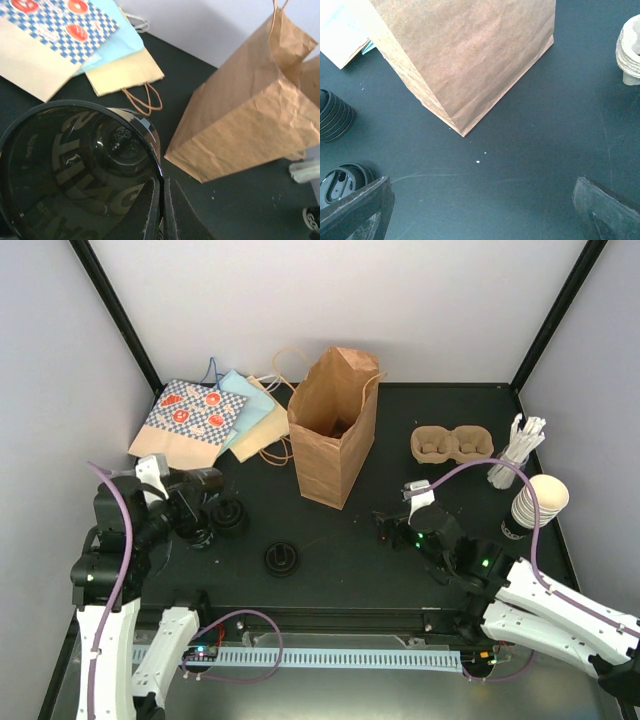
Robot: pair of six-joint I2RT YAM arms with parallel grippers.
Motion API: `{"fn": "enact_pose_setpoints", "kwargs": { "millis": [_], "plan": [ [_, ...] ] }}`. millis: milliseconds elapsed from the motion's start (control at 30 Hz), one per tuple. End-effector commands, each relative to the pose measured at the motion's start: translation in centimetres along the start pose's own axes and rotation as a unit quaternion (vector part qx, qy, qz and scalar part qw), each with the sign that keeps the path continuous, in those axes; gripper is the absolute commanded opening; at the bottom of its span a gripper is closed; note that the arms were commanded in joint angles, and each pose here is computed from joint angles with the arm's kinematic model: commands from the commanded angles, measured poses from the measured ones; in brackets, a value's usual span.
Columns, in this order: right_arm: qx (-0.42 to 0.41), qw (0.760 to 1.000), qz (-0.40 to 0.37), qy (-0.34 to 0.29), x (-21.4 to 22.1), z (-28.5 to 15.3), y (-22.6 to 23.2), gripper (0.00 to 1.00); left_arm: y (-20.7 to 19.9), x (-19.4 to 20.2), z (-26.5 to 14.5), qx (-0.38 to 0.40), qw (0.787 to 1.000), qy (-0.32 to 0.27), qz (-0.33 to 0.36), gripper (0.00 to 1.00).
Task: Pack the takeout coffee
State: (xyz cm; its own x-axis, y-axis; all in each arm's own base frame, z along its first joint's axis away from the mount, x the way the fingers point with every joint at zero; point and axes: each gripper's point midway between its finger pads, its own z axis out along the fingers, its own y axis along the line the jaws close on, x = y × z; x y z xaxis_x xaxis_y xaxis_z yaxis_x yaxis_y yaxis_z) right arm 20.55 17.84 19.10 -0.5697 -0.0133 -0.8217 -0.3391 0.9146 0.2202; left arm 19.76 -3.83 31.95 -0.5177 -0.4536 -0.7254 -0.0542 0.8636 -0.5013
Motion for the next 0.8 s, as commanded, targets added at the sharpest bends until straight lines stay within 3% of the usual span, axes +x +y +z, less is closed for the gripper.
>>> {"fn": "enact_pose_setpoints", "kwargs": {
  "millis": [0,300,767],
  "plan": [
    [-0.007,1.000,0.007,-0.016,-1.2,-0.1,0.5,1.00,-1.8,1.6,0.0,0.067,0.998,0.020,0.002,0.02],
    [-0.020,1.000,0.010,-0.005,-1.0,1.0,1.5,1.00,-1.9,4.5,0.4,0.102,0.994,0.048,-0.003,0.02],
    [0.002,1.000,0.014,-0.002,-1.3,1.5,1.2,1.00,-6.5,8.9,3.7,0.178,0.973,0.132,0.070,0.01]
  ]
}}
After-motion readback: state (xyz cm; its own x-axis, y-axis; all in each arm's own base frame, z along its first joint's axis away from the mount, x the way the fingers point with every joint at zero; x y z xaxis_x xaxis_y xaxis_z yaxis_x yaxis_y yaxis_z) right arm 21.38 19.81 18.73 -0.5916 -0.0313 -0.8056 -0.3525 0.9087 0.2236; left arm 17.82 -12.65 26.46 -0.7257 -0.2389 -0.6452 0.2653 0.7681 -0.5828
